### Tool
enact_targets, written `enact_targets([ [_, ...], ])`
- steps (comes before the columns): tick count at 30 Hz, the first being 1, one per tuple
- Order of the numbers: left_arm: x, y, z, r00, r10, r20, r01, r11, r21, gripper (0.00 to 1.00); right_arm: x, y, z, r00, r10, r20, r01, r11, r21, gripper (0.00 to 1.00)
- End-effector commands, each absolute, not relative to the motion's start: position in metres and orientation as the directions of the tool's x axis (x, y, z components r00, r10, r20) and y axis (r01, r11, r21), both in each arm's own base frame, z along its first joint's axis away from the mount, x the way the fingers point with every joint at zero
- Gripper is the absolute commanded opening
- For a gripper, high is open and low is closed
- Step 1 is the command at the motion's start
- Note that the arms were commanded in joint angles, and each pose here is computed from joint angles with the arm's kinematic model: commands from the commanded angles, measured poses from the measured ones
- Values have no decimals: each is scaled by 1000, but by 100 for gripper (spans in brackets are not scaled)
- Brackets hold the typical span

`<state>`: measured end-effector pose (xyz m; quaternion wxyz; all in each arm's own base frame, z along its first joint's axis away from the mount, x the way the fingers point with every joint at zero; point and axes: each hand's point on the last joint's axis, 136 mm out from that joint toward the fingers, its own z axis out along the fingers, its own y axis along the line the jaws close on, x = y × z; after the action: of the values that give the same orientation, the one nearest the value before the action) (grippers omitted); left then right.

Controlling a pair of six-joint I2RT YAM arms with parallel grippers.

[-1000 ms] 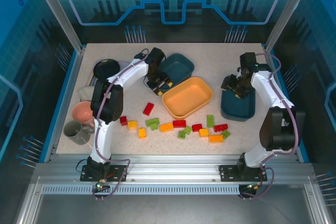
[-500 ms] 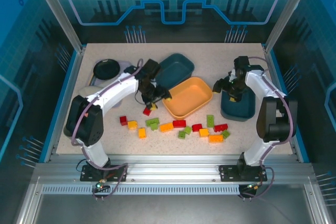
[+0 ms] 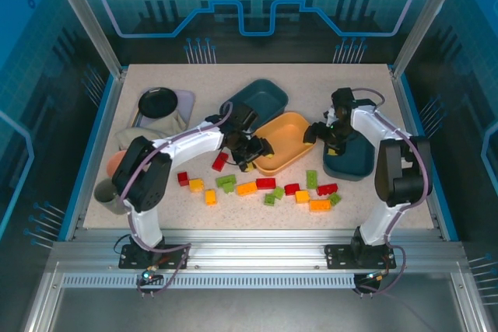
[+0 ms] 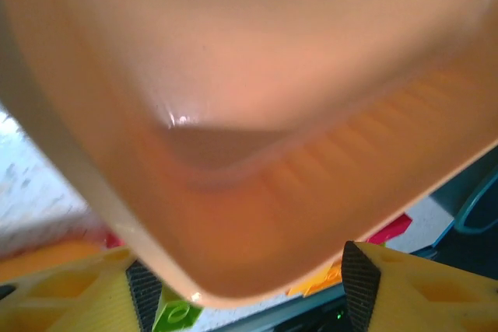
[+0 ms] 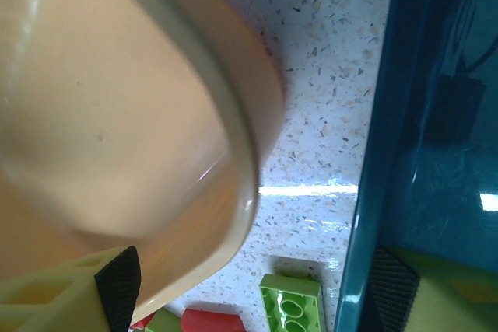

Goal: Sort the legos into containers by color

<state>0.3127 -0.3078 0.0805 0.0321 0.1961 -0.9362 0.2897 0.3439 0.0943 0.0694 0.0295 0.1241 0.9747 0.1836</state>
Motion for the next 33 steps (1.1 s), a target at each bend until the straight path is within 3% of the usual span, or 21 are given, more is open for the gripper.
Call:
enact_targets([
  [1, 330, -340, 92, -933, -323, 160, -352, 719, -599, 63, 347, 106, 67, -971, 239, 11, 225, 896, 382, 78],
  [10, 359, -388, 99, -944, -299, 140, -316, 695, -646, 57, 361, 104, 64, -971, 240, 1, 225, 906, 358, 73],
  [15, 360, -395, 129, -947, -290, 135, -305, 691, -656, 63, 376, 102, 57, -971, 238, -1, 223, 912, 343, 68],
  [21, 362, -356, 176, -933, -350, 88, -324, 707, -629, 66, 391, 101, 50, -970, 243, -1, 230, 919, 320, 58],
  [28, 435, -254, 148, -873, -487, 17, -423, 740, -523, 48, 405, 99, 47, -975, 223, -11, 211, 934, 288, 45],
  [33, 483, -226, 119, -878, -479, -8, -418, 774, -476, 37, 414, 104, 47, -984, 179, -19, 168, 951, 258, 38],
])
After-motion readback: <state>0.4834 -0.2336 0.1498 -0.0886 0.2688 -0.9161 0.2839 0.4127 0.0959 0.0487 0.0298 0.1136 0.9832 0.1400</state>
